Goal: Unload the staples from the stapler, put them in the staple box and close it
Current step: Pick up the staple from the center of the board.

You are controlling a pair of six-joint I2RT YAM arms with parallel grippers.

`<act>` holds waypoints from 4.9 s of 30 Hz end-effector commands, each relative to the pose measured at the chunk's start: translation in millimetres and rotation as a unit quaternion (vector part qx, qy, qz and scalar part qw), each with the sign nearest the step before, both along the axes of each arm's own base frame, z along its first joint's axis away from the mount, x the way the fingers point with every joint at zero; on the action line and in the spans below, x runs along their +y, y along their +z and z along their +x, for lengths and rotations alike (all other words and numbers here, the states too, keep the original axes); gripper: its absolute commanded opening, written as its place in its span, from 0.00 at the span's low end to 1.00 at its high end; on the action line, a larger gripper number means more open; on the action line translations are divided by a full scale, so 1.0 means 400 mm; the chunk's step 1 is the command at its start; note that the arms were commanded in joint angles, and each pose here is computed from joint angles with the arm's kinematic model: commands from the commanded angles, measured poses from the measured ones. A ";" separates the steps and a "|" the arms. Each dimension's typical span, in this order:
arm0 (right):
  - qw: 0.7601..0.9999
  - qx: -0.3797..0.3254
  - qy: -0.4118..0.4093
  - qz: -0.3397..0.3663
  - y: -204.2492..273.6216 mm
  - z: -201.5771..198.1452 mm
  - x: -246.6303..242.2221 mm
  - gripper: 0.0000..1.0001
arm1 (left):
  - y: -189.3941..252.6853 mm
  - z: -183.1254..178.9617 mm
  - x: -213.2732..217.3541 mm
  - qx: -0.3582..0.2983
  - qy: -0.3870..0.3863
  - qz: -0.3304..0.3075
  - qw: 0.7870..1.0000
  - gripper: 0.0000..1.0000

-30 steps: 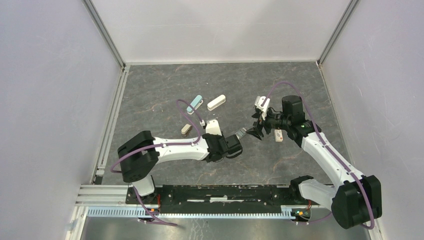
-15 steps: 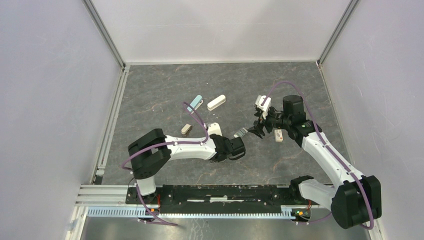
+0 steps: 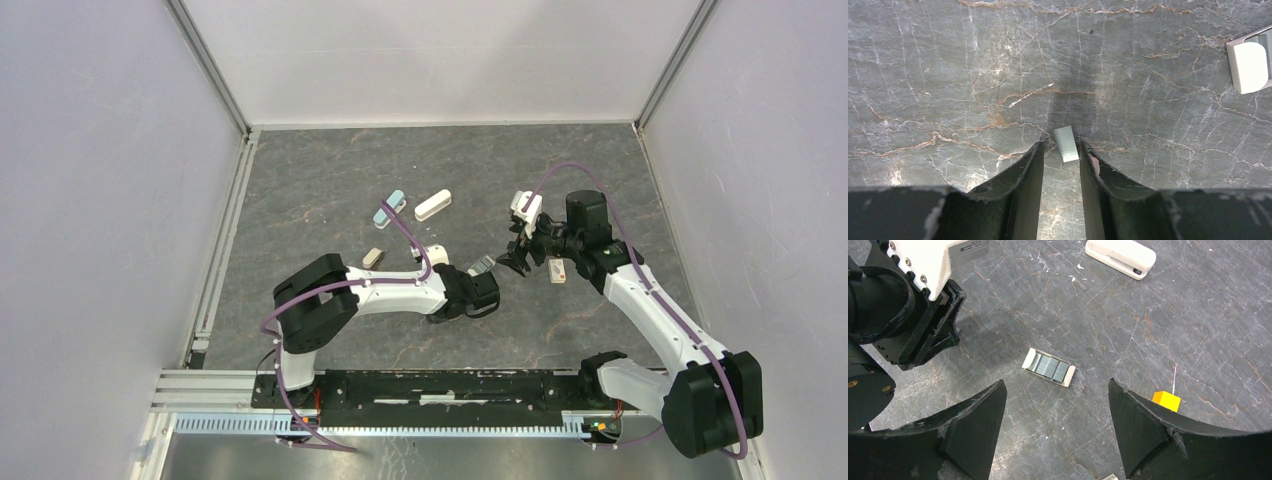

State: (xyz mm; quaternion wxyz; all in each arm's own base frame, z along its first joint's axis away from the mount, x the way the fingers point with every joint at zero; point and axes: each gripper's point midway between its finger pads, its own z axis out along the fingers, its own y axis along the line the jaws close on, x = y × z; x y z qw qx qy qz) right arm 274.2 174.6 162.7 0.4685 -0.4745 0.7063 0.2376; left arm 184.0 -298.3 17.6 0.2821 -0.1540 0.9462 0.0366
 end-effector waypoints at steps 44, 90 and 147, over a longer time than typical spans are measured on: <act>1.000 -0.012 0.021 0.011 0.010 -0.011 0.002 0.81 | 0.048 0.036 -0.010 -0.041 0.001 -0.088 0.995 0.20; 0.876 0.175 0.183 0.409 0.191 -0.338 0.157 0.96 | 0.601 -0.054 -0.071 -0.416 -0.328 -0.520 0.670 0.18; 0.881 0.208 0.144 0.401 0.168 -0.287 0.169 0.37 | 0.600 -0.067 -0.148 -0.389 -0.338 -0.577 0.634 0.19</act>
